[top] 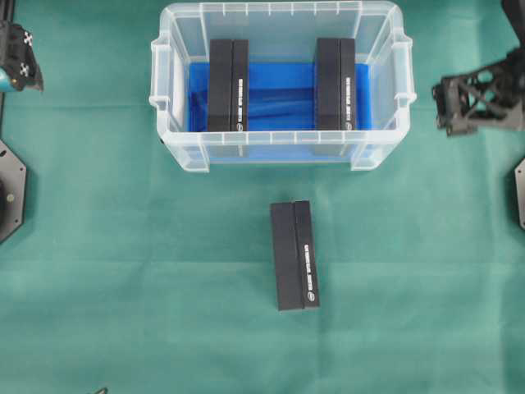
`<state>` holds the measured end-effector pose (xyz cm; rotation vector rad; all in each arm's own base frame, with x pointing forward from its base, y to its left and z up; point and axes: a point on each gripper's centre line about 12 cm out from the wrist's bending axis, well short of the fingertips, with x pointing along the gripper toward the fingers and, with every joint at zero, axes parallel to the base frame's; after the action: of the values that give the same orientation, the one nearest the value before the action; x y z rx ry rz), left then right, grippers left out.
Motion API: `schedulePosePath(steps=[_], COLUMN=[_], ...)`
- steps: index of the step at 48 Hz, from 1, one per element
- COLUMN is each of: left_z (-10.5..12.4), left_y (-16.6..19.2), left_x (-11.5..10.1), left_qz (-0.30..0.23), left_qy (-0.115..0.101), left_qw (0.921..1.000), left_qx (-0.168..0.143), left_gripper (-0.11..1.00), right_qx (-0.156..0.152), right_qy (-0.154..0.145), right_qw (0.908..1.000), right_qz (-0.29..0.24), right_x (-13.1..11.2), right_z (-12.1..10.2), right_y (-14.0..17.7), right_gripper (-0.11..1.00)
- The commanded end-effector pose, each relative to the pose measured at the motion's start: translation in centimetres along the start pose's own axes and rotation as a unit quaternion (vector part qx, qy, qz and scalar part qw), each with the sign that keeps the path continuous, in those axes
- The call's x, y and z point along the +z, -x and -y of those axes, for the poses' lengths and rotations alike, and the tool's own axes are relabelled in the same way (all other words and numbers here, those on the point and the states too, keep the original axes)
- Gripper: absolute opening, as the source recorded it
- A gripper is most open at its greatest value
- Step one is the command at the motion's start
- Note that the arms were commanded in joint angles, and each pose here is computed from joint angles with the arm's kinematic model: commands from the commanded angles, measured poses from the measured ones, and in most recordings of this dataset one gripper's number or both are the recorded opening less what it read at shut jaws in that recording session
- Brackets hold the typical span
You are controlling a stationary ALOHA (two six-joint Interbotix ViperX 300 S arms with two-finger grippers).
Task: Take out the box from the case.
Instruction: 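Withdraw the right gripper to the right side, then move the open left gripper over the left black box pair in the bin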
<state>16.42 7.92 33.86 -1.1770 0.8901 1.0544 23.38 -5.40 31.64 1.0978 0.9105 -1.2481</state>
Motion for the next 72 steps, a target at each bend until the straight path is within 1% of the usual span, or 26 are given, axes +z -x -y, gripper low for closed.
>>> schedulePosePath(steps=[1,9,13,17,47,55,58,65,72], left_z=[0.2,0.2,0.2,0.3,0.4,1.0,1.3,2.2,3.7], left_y=[0.3,0.2,0.2,0.3,0.2,0.2,0.0,-0.4,-0.8], left_x=[0.1,0.2,0.2,0.2,0.3,0.6,0.7,1.0,1.3], left_qz=[0.004,0.005,0.005,0.005,0.006,0.014,0.014,0.009,0.006], left_qy=[-0.001,0.0,0.0,0.0,0.0,0.0,-0.001,-0.002,-0.011], left_qw=[1.0,1.0,1.0,1.0,1.0,0.9997,0.9996,0.9998,0.9998], left_qx=[-0.006,-0.005,-0.005,-0.006,-0.006,-0.021,-0.023,-0.017,-0.016], left_gripper=[0.96,0.96,0.96,0.96,0.96,0.96,0.96,0.96,0.96], right_qx=[0.011,0.012,0.011,0.01,0.007,0.006,0.006,0.007,0.008], right_qy=[-0.007,-0.006,-0.004,-0.003,-0.002,-0.001,-0.001,-0.001,0.0], right_qw=[0.9999,0.9998,0.9997,0.9998,0.9999,0.9999,0.9999,0.9999,0.9998], right_qz=[0.009,0.018,0.021,0.02,0.015,0.016,0.016,0.015,0.017], right_x=[1.6,4.2,5.1,5.5,5.5,5.5,5.5,5.5,5.5], right_z=[0.1,0.6,0.9,1.0,1.1,1.1,1.1,1.1,1.1], right_y=[0.1,-0.4,-0.6,-0.7,-1.0,-0.9,-1.0,-1.0,-1.0], right_gripper=[0.93,0.93,0.93,0.93,0.93,0.93,0.93,0.93,0.93])
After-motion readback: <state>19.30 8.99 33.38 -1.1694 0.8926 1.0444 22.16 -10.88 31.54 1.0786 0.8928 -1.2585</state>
